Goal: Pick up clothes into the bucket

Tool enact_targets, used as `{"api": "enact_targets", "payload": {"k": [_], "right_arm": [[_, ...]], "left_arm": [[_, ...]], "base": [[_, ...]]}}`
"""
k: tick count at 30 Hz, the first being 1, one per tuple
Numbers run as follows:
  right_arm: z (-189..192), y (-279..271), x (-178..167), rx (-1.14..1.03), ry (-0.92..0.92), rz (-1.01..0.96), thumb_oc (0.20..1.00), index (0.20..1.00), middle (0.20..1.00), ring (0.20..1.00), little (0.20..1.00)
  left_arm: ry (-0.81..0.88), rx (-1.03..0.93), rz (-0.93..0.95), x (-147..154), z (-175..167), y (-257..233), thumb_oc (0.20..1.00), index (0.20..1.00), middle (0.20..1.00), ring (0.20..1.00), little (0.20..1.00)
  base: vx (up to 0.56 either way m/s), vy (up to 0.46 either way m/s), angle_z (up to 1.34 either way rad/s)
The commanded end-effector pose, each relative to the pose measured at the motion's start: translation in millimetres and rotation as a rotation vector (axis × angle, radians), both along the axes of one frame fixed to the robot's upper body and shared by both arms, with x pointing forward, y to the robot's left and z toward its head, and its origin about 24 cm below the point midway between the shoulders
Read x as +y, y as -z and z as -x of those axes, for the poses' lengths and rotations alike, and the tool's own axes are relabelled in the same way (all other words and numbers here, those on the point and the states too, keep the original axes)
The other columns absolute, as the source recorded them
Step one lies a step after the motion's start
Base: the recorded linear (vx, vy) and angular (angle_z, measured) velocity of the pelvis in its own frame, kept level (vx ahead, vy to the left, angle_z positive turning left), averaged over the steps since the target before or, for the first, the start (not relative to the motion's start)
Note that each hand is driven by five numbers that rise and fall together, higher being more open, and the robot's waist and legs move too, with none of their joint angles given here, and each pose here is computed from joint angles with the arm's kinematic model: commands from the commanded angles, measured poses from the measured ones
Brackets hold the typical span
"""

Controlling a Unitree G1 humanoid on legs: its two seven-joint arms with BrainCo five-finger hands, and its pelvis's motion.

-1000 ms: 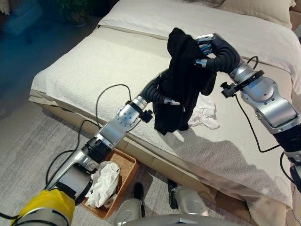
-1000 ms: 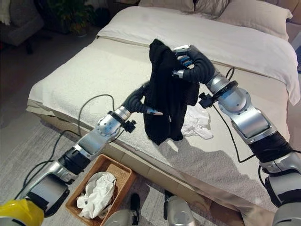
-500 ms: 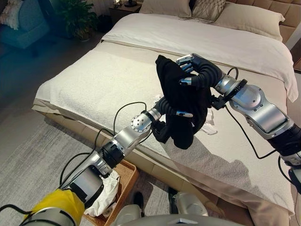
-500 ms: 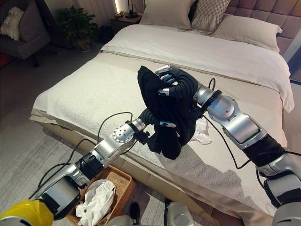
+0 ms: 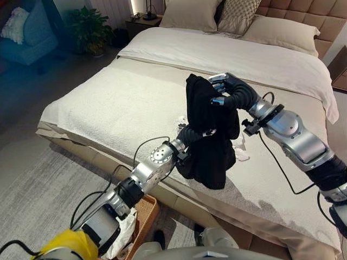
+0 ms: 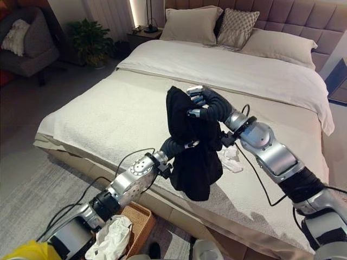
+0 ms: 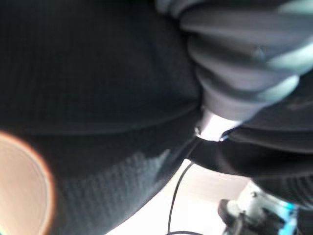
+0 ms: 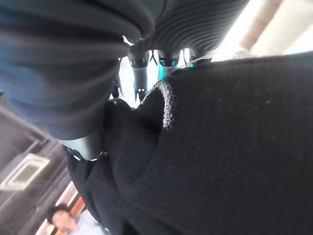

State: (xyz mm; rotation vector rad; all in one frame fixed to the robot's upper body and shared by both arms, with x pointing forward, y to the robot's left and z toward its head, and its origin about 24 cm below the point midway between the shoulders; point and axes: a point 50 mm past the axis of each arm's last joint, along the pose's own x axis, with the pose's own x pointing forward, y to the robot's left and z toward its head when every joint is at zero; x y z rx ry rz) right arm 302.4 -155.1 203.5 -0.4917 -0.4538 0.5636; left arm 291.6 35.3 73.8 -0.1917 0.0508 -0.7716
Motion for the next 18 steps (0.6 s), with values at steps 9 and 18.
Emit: {"api": "enact_targets", "payload": {"k": [9, 18], "right_arm": [[-5.3, -6.9, -56.2, -0.178, 0.372, -0.202, 1.000, 1.000, 1.000, 1.000, 1.000], [-18.9, 47.8, -103.7, -0.024, 0.714, -0.233, 1.000, 1.000, 1.000, 1.000, 1.000]], "left_arm": [[-0.192, -0.099, 0.148, 62.9, 6.7, -22.6, 0.200, 0.200, 0.200, 0.200, 0.200], [-0.361, -0.423, 0.093, 112.3, 20.4, -74.6, 0.200, 0.200, 0.200, 0.200, 0.200]], "base": [[0.00, 0.000, 0.00], [-0.02, -0.003, 0.06]]}}
